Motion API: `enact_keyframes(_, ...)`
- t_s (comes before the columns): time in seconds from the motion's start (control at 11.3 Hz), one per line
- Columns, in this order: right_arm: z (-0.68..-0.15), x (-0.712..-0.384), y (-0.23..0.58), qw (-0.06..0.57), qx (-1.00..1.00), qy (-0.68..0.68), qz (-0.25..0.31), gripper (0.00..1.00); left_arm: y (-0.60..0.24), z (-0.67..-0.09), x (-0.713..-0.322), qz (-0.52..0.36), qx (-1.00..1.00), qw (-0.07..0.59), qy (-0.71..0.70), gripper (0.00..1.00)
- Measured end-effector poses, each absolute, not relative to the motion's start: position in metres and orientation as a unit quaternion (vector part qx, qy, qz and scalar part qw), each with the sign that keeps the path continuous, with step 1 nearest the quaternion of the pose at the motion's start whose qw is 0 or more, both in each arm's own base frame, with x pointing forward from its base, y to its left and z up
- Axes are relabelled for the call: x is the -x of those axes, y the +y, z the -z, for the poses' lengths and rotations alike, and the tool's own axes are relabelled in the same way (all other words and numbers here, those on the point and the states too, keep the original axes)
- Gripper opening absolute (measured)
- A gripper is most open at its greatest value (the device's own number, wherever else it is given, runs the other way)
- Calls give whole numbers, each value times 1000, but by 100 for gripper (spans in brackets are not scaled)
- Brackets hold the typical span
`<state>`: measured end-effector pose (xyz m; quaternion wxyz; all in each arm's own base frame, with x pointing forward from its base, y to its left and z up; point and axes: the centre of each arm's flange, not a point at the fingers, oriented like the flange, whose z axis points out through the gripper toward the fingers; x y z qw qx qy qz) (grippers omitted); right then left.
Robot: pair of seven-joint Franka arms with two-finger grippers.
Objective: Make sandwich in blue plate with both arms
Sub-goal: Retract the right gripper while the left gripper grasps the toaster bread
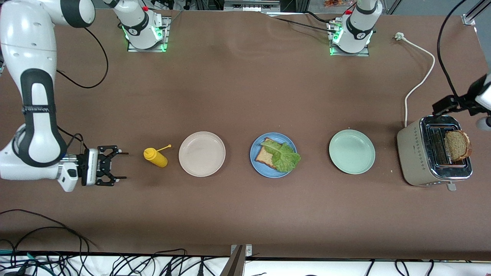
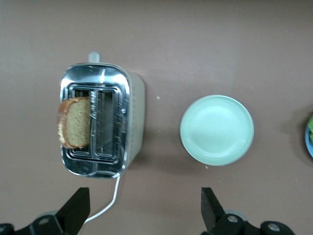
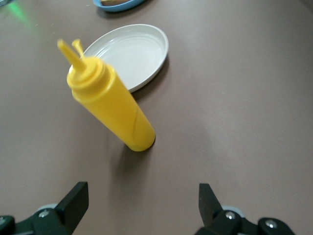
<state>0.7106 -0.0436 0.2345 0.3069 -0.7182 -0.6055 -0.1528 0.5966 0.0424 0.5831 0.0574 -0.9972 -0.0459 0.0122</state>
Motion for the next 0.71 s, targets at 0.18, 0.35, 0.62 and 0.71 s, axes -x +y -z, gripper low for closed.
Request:
enact_keyframes(0.18, -280, -712, -48, 280, 776, -554, 112, 100, 95, -562, -608, -9, 998, 56, -29, 100)
enact_keyframes(0.35, -314, -712, -50, 257, 820, -505, 85, 100, 156, -538, -608, -20, 998, 51, -8, 100)
enact_keyframes(0.62, -359, -708, -44, 222, 872, -434, 54, 100, 217, -500, -613, -13, 999, 42, 9, 100)
enact_keyframes(0.71, -379, -706, -38, 203, 888, -411, 45, 100, 235, -483, -615, -12, 999, 37, 18, 100)
